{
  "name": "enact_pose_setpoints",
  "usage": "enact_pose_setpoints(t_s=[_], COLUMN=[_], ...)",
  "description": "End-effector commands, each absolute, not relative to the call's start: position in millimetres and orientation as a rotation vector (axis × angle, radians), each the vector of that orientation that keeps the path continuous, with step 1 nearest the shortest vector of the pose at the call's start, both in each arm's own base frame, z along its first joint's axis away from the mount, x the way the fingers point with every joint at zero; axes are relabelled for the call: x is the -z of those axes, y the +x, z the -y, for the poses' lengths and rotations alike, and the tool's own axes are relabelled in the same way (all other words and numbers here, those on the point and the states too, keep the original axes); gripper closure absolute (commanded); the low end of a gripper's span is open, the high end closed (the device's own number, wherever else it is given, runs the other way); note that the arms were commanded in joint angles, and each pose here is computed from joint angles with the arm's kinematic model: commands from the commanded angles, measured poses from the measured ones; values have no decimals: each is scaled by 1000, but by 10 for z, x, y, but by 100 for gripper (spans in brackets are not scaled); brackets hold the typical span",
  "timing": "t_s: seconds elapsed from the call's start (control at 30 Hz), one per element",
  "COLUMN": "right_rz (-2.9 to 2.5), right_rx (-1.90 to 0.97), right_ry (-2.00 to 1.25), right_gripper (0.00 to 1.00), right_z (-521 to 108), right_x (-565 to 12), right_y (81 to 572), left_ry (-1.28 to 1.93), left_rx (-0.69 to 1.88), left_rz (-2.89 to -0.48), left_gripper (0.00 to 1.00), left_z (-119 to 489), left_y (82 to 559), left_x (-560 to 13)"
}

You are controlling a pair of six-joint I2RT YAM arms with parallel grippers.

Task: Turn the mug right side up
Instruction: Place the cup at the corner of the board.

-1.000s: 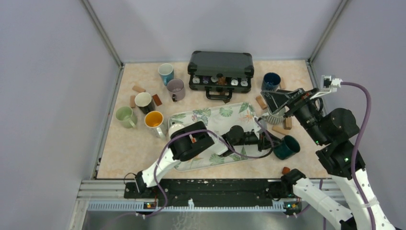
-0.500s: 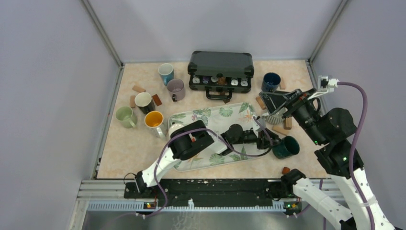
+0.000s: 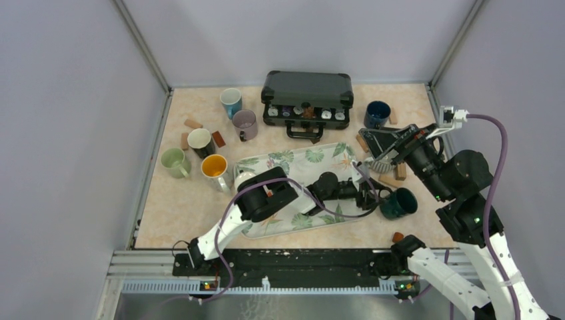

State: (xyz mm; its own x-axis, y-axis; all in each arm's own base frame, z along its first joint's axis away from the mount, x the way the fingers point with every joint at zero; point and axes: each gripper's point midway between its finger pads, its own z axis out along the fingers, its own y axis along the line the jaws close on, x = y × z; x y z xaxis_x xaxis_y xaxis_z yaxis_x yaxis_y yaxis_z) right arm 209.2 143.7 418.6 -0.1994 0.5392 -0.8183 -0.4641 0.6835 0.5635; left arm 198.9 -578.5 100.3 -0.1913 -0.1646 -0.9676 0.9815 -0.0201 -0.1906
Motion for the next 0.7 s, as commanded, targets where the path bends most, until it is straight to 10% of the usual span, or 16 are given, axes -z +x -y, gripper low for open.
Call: enact_pose_setpoints(t_s=[0.0,0.67], right_rz=[-1494,-1501], right_rx=[-932,-937], right_ry=[61,53], right_gripper=[1,1], right_z=[-1459,-1483], right_x=[-4254,-4187], right_y=[2098,2109], left_ry=[972,974], left_rx=[1414,1373], left_rz=[-1217,-1272], left_gripper=[37,30], left_z=[5774,5664], left_y=[2076,2145], left_x=[-1051,-1001])
